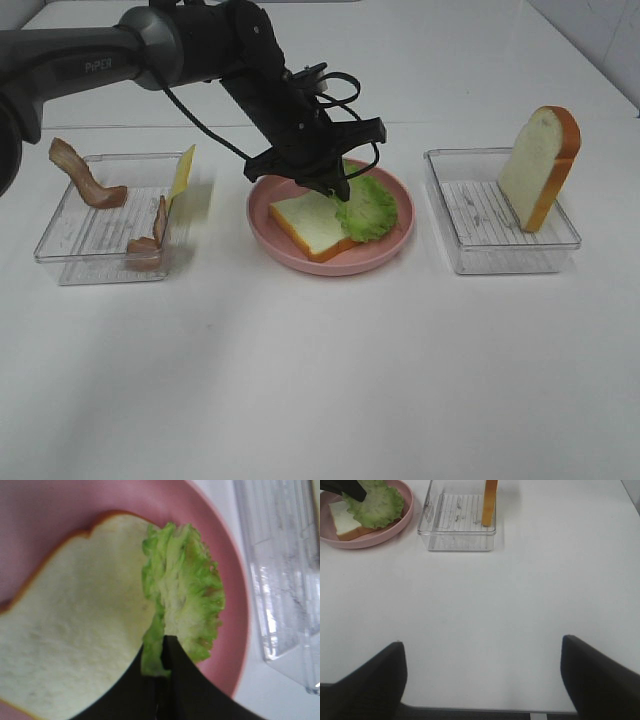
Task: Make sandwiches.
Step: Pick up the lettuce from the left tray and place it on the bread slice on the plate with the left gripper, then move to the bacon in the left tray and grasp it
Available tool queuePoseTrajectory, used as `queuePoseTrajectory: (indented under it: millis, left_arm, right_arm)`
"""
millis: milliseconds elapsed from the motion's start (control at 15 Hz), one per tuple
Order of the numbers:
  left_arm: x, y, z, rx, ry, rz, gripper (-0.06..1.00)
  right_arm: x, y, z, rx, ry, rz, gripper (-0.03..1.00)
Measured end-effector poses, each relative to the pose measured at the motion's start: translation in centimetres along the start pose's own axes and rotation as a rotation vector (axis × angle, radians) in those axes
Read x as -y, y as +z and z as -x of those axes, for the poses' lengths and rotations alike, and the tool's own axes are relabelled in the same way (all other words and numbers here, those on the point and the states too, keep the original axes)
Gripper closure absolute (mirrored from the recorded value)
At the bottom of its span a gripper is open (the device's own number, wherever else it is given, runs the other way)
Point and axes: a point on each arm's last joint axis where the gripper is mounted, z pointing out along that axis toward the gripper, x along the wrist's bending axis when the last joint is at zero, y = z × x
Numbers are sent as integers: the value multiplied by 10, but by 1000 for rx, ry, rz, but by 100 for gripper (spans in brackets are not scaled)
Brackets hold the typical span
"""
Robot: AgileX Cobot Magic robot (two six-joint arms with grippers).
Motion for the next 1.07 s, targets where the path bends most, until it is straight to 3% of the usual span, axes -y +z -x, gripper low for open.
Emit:
queuePoseTrajectory:
  millis: [200,333,400,533,667,933,1067]
  left_arm:
    - [-1,0,-3,-38,27,10,91]
    - [-1,0,-4,-49,36,12,77]
    - [-1,0,-5,-56,40,14,31]
    - [-1,-2,-4,-56,43,12,6]
    - [-5,-20,4,-64,87,13,-4]
    - [-17,-71,25,-115,182,17,-5]
    - [-27,-118,40,-173,255,111,-5]
  right_arm:
    - [0,0,0,0,0,0,15]
    - [0,0,0,0,0,0,15]
    - [0,0,0,0,0,0,15]
    - [0,0,0,0,0,0,15]
    - [0,0,0,0,0,0,15]
    - [0,0,0,0,0,0,15]
    - [0,0,0,0,0,0,15]
